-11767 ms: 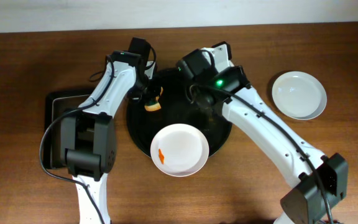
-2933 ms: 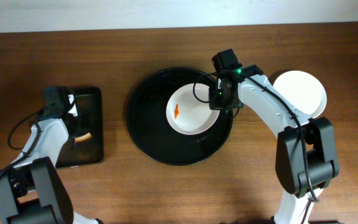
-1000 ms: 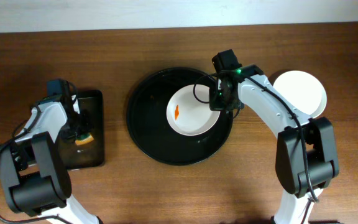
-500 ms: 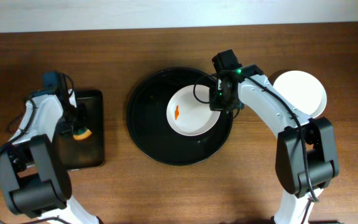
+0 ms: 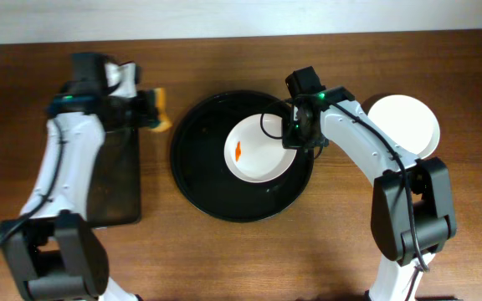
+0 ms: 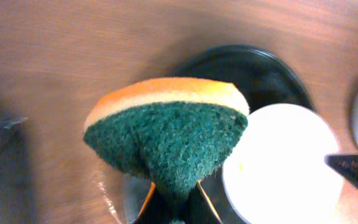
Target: Clean dirty plates on tray and stack at the side
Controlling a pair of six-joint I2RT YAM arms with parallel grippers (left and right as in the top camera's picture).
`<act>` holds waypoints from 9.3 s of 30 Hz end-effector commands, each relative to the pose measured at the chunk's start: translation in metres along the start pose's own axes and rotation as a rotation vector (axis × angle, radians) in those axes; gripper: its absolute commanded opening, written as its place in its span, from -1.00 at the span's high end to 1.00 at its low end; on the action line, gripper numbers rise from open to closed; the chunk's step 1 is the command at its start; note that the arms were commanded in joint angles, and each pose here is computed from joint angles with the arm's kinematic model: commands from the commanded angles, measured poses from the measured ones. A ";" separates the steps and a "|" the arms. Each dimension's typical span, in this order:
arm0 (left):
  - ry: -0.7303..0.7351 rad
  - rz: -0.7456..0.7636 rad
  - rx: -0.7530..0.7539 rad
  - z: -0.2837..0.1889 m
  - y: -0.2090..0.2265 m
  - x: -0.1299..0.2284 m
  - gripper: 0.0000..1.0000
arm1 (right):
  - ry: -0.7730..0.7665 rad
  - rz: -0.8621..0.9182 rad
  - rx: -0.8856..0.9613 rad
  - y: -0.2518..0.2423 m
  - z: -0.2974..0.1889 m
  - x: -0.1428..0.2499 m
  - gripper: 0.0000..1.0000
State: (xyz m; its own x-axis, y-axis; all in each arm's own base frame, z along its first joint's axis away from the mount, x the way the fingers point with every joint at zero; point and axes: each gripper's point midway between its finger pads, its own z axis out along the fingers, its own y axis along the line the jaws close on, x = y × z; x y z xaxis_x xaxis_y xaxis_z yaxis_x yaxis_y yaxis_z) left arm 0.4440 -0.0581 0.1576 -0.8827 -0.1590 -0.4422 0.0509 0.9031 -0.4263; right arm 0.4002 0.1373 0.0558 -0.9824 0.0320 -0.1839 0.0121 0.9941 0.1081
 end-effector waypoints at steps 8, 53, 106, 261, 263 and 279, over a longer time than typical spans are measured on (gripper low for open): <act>0.168 0.166 0.241 0.142 -0.121 0.063 1.00 | -0.016 -0.015 0.006 -0.002 -0.004 -0.006 0.92; 0.355 0.131 -0.411 0.165 -0.012 0.117 1.00 | -0.004 -0.015 0.018 -0.005 -0.004 -0.003 0.92; 0.366 0.153 0.097 0.087 -0.078 0.058 0.99 | -0.721 -0.437 0.956 0.031 -0.220 -0.002 0.92; -0.179 0.132 -0.375 -0.311 -0.043 0.180 -0.99 | -1.080 -0.240 0.103 -0.114 -0.211 0.151 -0.97; -0.179 0.132 -0.375 -0.311 -0.043 0.180 -0.99 | -1.131 -0.242 0.105 -0.116 -0.193 0.145 -0.97; -0.179 0.132 -0.376 -0.311 -0.043 0.180 -0.99 | -1.323 -0.250 0.108 -0.121 -0.146 0.128 -0.97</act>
State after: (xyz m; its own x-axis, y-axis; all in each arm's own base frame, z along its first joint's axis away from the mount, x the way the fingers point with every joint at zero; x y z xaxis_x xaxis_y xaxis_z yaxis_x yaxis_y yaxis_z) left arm 0.1377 -0.0037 0.3417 -0.7834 -0.0852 -0.6156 -0.0511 0.9960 -0.0729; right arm 0.2459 0.0065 0.1621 -0.0568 -0.1383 -0.9888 -0.0645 0.9888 -0.1346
